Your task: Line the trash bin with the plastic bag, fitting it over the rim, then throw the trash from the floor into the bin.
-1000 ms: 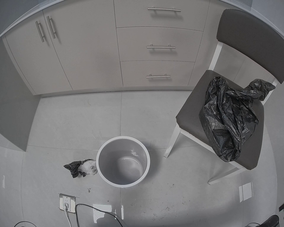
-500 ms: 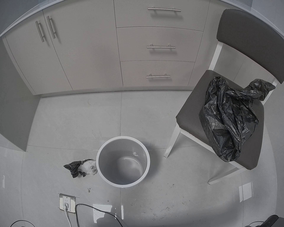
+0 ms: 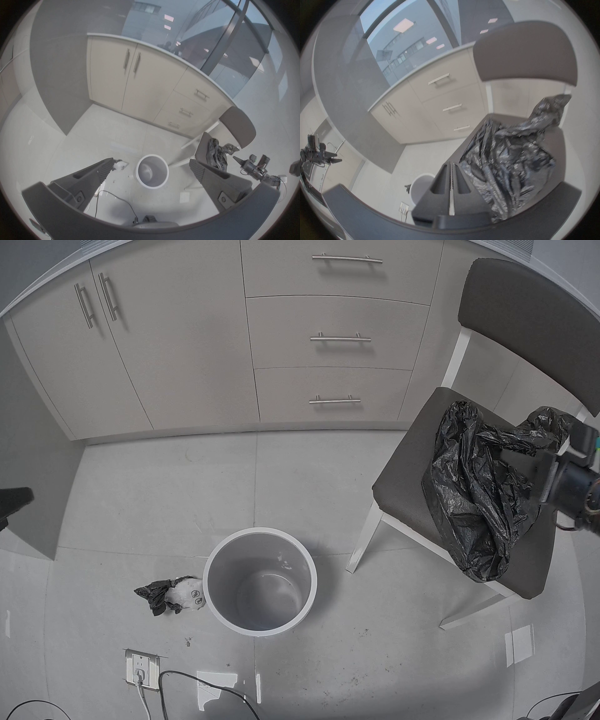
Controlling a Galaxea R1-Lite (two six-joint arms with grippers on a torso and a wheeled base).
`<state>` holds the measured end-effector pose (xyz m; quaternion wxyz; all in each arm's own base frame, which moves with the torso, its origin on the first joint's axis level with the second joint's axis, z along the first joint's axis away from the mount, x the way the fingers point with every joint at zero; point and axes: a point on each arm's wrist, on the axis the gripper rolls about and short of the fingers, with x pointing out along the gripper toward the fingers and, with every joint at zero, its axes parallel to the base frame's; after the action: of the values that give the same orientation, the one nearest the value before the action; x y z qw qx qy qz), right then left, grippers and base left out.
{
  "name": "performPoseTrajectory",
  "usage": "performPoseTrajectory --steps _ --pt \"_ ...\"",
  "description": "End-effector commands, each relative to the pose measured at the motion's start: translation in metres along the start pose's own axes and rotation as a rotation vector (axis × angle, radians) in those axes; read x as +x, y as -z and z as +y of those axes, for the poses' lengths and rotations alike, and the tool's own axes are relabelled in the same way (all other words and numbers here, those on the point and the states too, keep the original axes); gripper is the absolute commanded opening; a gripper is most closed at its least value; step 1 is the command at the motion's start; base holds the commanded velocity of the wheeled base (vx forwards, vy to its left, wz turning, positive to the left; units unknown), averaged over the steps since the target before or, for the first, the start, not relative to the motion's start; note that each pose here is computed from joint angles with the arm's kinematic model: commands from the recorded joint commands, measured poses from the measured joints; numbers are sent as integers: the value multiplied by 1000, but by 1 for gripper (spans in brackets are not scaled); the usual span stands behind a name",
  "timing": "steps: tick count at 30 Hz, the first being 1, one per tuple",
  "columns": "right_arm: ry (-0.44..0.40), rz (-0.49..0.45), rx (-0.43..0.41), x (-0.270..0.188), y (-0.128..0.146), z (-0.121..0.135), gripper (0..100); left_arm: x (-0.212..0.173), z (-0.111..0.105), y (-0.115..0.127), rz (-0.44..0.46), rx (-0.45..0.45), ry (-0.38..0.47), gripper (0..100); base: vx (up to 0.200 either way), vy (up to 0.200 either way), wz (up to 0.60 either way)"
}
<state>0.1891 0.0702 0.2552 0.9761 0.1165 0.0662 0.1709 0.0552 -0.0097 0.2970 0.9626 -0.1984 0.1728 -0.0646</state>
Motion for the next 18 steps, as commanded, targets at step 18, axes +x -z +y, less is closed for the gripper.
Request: performPoseTrajectory --steps 18 --pt "65 67 -20 90 47 8 0 59 -9 6 253 32 10 100 0 0 0"
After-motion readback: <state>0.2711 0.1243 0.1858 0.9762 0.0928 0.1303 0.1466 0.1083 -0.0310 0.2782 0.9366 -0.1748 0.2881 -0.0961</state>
